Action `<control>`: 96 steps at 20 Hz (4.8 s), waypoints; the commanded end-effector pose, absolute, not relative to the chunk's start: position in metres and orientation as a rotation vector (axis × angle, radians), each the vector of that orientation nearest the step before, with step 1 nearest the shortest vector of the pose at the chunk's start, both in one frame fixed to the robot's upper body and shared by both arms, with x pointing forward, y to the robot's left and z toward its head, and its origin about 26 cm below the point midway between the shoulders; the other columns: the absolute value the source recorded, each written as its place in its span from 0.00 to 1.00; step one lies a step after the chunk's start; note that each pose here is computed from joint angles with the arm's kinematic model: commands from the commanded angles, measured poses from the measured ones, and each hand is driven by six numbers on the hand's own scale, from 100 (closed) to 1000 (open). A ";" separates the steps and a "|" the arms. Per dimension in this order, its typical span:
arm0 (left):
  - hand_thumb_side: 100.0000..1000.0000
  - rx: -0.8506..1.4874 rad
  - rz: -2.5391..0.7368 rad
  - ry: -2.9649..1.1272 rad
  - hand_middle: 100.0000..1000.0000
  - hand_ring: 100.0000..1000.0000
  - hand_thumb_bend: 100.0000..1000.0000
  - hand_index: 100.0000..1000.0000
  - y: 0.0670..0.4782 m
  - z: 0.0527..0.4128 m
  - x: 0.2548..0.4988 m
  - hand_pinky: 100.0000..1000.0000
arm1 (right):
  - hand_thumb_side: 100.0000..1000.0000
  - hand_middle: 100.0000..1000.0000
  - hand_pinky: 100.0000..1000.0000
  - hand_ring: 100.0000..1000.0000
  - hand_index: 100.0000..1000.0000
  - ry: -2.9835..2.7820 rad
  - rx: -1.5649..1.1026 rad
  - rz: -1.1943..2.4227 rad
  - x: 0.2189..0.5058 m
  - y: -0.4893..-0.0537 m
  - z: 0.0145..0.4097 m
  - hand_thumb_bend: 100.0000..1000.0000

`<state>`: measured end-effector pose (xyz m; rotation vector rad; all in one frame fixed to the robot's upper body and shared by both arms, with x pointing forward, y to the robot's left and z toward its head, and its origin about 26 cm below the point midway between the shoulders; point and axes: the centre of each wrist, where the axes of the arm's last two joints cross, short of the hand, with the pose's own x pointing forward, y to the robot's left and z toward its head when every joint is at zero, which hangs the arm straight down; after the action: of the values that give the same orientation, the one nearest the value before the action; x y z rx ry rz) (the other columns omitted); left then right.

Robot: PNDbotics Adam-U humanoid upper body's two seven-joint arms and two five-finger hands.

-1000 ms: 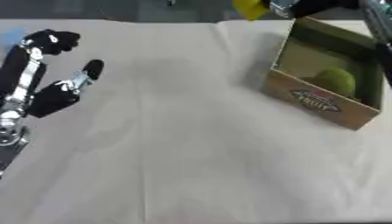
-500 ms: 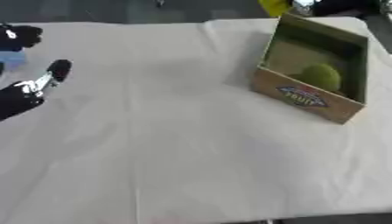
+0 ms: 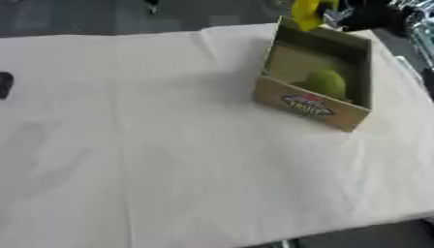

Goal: Pick up the objects with one hand, pass them to the other hand, and then place them into the box on the other side of the table.

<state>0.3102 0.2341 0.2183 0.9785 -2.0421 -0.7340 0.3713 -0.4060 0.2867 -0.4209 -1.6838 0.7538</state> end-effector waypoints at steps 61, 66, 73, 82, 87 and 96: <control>0.60 1.391 -0.564 -1.762 0.65 0.71 0.34 0.82 0.321 0.316 0.331 0.75 | 0.45 0.87 0.98 0.78 0.89 -1.864 -0.374 0.624 0.358 -0.419 0.303 0.00; 0.60 1.352 -0.705 -1.674 0.66 0.74 0.37 0.83 0.331 0.335 0.351 0.76 | 0.44 0.87 0.98 0.77 0.89 -1.885 -0.376 0.634 0.355 -0.414 0.305 0.00; 0.57 1.322 -0.870 -1.547 0.69 0.76 0.41 0.85 0.346 0.357 0.375 0.77 | 0.44 0.87 0.98 0.77 0.89 -1.880 -0.375 0.659 0.353 -0.411 0.303 0.00; 0.41 1.253 -0.783 -1.398 0.69 0.77 0.36 0.84 0.362 0.357 0.413 0.78 | 0.45 0.87 0.99 0.77 0.88 -1.892 -0.368 0.679 0.352 -0.407 0.306 0.00; 0.48 1.171 -0.868 -1.361 0.69 0.78 0.54 0.83 0.361 0.354 0.428 0.80 | 0.46 0.87 0.99 0.77 0.88 -1.887 -0.372 0.691 0.352 -0.407 0.305 0.00; 0.52 1.152 -0.958 -1.277 0.72 0.80 0.68 0.82 0.355 0.350 0.447 0.82 | 0.47 0.86 0.98 0.77 0.88 -1.884 -0.372 0.706 0.352 -0.405 0.304 0.00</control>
<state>0.4503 0.3513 0.3338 1.1128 -1.2646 -0.9706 0.3587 -0.4016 0.2866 -0.3210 -1.8682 0.6727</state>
